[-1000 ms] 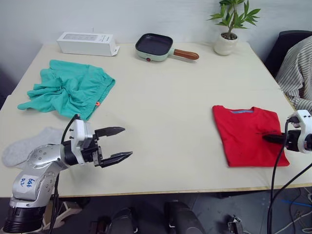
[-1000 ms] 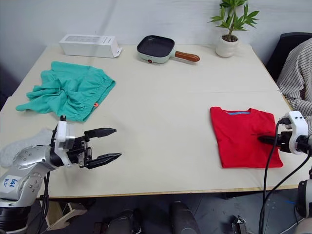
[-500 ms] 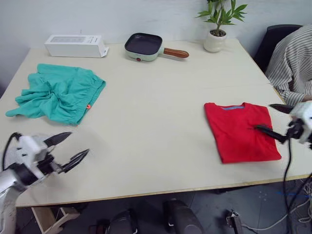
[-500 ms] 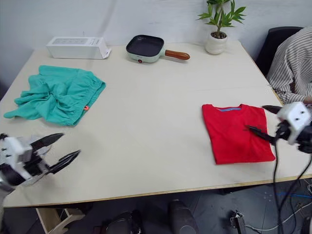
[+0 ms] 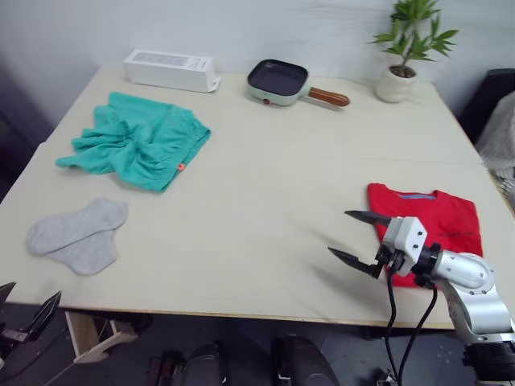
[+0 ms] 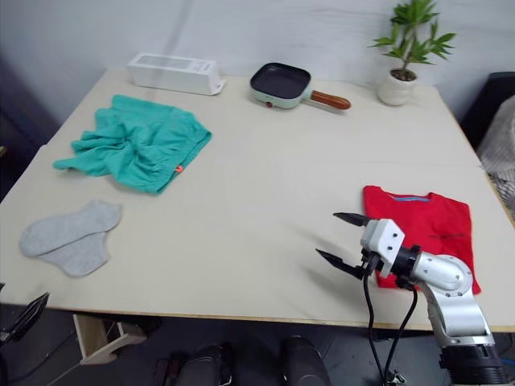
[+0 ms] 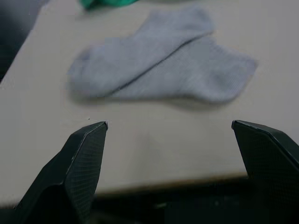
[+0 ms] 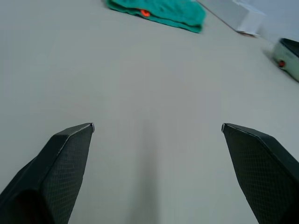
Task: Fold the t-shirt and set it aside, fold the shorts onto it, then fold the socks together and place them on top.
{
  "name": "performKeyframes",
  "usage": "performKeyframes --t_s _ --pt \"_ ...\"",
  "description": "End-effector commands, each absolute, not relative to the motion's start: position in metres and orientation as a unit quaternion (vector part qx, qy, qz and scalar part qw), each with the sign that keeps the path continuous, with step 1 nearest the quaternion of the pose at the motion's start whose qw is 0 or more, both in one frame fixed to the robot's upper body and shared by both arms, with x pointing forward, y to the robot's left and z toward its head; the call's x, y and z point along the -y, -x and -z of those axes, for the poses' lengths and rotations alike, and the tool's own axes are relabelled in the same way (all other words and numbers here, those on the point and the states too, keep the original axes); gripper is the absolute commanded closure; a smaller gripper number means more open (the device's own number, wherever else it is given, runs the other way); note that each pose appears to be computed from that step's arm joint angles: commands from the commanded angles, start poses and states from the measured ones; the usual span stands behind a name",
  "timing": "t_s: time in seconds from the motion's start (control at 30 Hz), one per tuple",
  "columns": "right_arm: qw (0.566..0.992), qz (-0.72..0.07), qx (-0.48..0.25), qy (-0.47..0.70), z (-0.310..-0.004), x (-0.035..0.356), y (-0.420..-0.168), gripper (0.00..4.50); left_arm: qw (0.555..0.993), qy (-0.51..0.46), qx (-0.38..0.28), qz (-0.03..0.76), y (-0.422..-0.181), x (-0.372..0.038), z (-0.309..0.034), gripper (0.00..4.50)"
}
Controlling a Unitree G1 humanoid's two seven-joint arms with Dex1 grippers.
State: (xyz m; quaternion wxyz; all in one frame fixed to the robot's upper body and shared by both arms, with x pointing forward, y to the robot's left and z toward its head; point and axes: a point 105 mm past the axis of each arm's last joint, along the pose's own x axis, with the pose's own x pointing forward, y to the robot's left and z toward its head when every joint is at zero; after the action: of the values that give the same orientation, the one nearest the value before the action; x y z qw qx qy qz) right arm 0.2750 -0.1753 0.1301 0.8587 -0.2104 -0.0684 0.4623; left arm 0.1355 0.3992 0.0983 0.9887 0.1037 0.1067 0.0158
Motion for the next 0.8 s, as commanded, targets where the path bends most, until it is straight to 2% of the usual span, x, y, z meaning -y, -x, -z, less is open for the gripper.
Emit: performKeyframes --t_s 0.03,0.13,0.2,0.3,0.37,0.57,0.67,0.8 --pt "0.842 -0.479 0.128 0.212 -0.148 0.169 -0.258 0.04 0.991 -0.107 -0.080 0.002 -0.150 -0.394 -0.119 0.00" --pt "0.832 -0.501 0.131 0.197 -0.146 0.164 -0.242 0.04 0.990 -0.112 -0.068 0.056 -0.177 -0.376 -0.135 0.00" --pt "0.845 -0.483 0.137 0.183 -0.150 0.166 -0.242 0.04 0.980 -0.146 -0.071 0.113 -0.216 -0.357 -0.151 0.00" --pt "0.851 -0.475 0.136 0.177 -0.151 0.166 -0.243 0.04 0.969 -0.173 -0.076 0.161 -0.250 -0.342 -0.165 0.00" --pt "0.852 -0.474 0.137 0.176 -0.151 0.163 -0.245 0.04 0.956 -0.192 -0.082 0.207 -0.288 -0.325 -0.170 0.00" --pt "0.863 -0.447 0.150 0.181 -0.158 0.165 -0.255 0.04 0.932 -0.243 -0.106 0.245 -0.369 -0.303 -0.175 0.00" --pt "0.868 -0.436 0.147 0.185 -0.158 0.168 -0.254 0.04 0.933 -0.221 -0.118 0.259 -0.396 -0.290 -0.172 0.00" --pt "0.875 -0.421 0.145 0.191 -0.157 0.172 -0.256 0.04 0.927 -0.222 -0.140 0.268 -0.419 -0.271 -0.161 0.00"
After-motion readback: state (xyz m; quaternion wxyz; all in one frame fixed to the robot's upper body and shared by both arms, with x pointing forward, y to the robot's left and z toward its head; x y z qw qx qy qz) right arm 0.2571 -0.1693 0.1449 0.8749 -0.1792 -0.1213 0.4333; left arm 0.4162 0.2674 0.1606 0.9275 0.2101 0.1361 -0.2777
